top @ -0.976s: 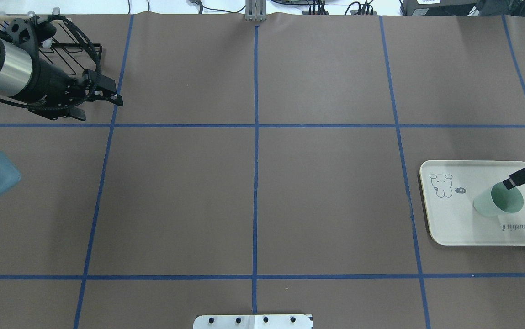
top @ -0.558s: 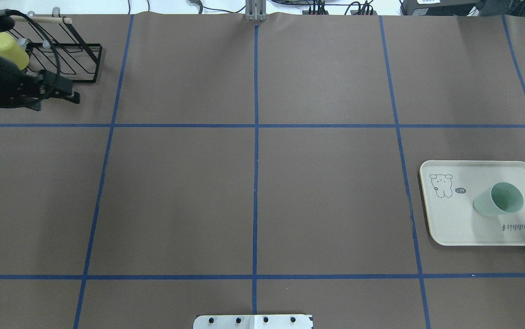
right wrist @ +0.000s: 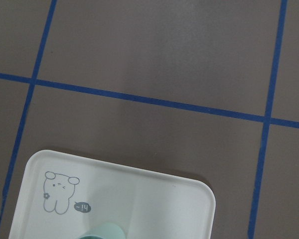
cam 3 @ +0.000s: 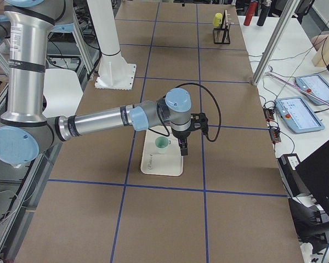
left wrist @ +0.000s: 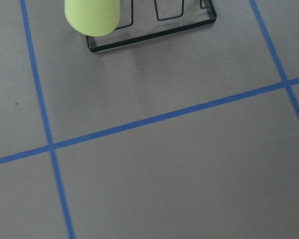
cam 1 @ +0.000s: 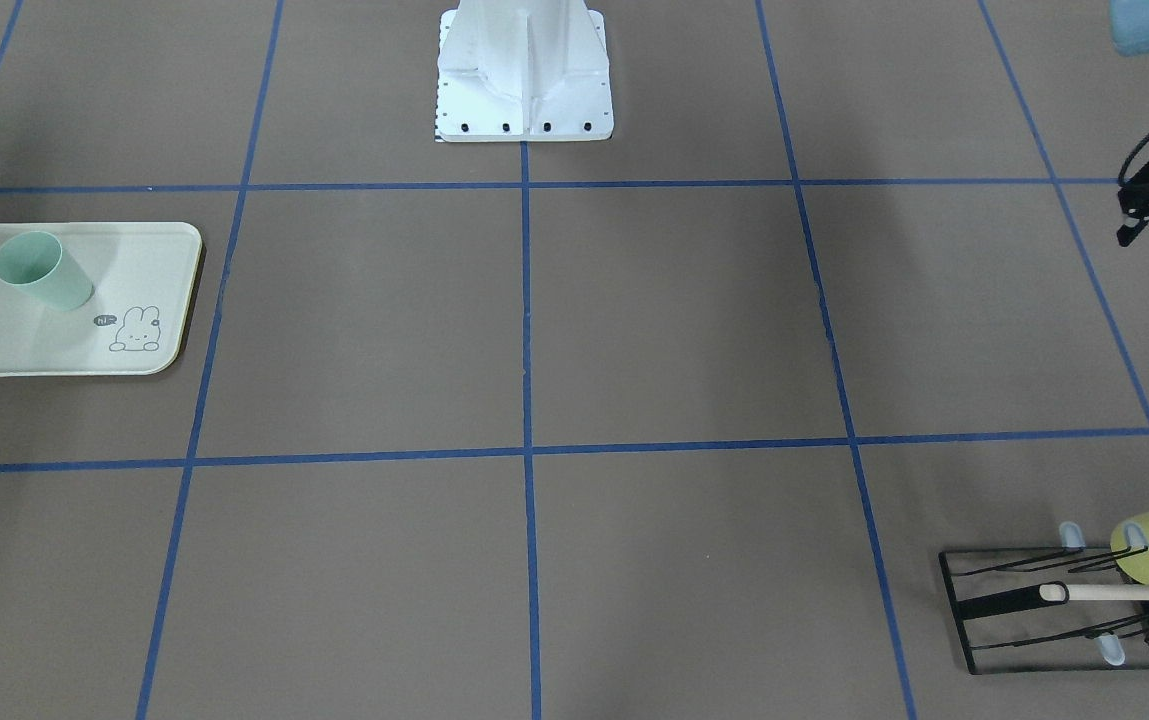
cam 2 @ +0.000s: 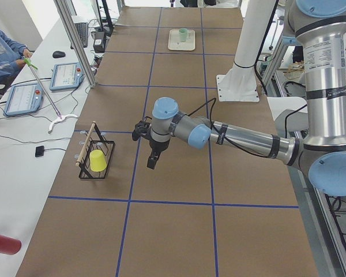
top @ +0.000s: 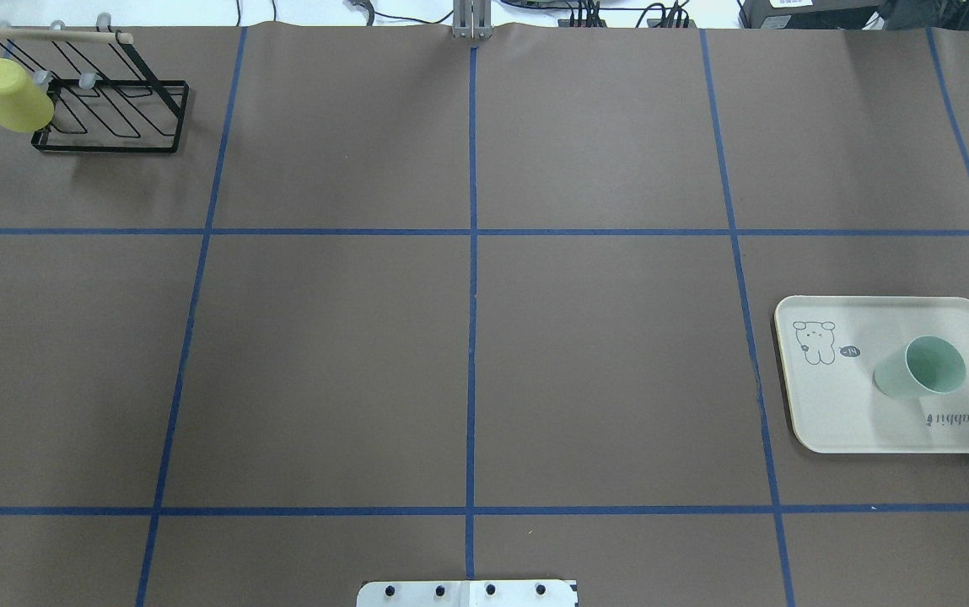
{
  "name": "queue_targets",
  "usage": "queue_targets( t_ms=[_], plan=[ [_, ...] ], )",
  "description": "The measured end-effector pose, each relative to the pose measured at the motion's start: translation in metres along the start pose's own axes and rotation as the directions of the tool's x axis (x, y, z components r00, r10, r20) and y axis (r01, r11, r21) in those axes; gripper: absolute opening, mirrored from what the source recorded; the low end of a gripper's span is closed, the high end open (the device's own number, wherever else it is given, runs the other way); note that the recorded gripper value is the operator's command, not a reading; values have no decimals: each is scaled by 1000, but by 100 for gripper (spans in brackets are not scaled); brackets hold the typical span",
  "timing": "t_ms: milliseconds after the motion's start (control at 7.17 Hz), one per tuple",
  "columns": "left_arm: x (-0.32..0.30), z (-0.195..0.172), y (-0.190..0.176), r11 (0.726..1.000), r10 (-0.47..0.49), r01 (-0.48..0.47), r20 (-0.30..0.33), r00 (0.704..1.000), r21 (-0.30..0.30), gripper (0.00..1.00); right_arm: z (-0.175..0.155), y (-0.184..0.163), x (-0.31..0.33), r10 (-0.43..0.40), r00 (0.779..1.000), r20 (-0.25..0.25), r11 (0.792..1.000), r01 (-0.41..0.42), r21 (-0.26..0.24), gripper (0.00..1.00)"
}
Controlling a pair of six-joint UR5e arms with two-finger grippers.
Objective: Left arm grabs green cup and hands to right arm on tray
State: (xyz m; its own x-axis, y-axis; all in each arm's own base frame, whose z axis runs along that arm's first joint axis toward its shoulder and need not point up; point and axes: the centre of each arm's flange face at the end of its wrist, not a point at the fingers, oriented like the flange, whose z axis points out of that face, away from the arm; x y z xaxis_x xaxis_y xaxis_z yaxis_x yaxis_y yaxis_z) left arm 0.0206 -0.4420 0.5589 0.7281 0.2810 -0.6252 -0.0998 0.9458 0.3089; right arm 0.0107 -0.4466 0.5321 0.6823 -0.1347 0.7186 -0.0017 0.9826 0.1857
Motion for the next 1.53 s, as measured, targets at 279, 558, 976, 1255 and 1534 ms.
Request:
queue_targets(
  t_ms=[279,558,976,1255,1534],
  plan=[
    [-60,8,28,996,-88,84,-91,992,-42,100,-5,8,17,10,1000,-18,1000,-11,-6,100],
    [-71,6,25,984,-163,153,-104,981,-92,100,-1,12,26,23,999,-23,1000,-23,-16,100],
    [-75,-5,16,969,-225,212,-92,970,-130,100,14,11,28,36,999,-29,997,-38,-64,100],
    [-75,-16,16,961,-253,240,-87,963,-140,100,20,10,28,18,999,-44,997,-21,-79,100],
    [-75,-29,16,960,-262,251,-85,961,-123,100,20,12,34,28,998,-52,995,-33,-90,100]
  ],
)
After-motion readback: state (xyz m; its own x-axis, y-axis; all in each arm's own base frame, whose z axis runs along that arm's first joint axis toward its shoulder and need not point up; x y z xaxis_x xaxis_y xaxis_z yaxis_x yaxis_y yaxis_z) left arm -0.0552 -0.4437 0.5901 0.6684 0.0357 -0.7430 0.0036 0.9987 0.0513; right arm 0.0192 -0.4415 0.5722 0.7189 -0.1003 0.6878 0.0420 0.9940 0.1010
